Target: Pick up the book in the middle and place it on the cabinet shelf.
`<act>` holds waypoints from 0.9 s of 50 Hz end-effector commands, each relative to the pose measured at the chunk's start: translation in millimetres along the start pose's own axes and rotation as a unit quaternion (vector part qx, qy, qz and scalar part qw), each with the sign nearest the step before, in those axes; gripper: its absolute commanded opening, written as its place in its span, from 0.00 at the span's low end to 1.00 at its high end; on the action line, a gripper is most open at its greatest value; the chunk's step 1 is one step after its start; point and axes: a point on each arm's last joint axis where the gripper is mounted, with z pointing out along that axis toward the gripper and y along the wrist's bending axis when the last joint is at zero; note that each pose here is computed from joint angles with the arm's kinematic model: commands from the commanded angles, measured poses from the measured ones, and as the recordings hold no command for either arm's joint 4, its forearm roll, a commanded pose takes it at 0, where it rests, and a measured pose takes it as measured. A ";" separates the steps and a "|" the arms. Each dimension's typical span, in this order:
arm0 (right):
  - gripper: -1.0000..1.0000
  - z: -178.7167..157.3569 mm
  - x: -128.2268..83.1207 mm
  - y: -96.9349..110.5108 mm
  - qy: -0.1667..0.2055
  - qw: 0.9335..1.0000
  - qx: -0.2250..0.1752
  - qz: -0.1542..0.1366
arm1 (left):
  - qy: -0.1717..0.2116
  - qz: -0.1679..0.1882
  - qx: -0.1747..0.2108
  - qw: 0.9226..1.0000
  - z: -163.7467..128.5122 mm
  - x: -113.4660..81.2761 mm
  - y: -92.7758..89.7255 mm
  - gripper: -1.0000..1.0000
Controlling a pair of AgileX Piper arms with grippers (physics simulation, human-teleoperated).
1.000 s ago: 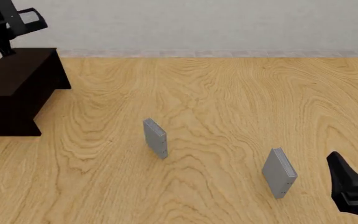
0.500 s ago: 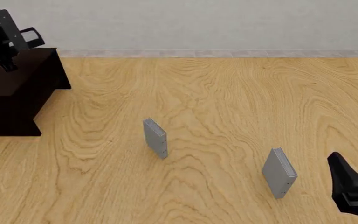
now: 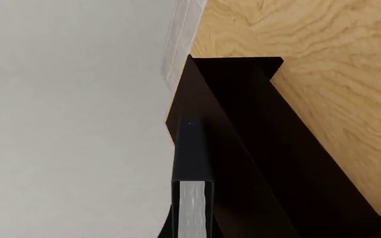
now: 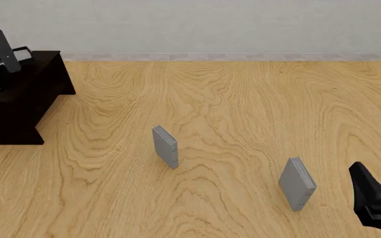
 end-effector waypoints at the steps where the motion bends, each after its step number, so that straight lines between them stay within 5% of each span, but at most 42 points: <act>1: 1.00 0.8 -0.4 0.0 0.000 1.000 0.001 0.000 | 0.004 -0.027 0.024 0.999 4.7 8.7 -17.4 0.00; 10: 1.00 1.5 -0.7 0.1 0.000 1.000 0.000 0.001 | 0.001 -0.034 0.026 0.999 1.7 3.9 -13.5 0.00; 11: 1.00 1.6 -0.7 0.1 0.000 1.000 0.000 0.001 | 0.001 -0.034 0.026 0.999 1.5 4.3 -13.7 1.00; 23: 1.00 1.9 -0.5 0.1 0.000 1.000 0.000 0.001 | 0.003 -0.035 0.044 0.998 0.7 4.7 -23.8 1.00; 45: 1.00 0.6 -0.2 0.0 -0.001 1.000 0.000 0.001 | -0.003 -0.022 0.069 0.997 -26.0 -5.4 -12.5 1.00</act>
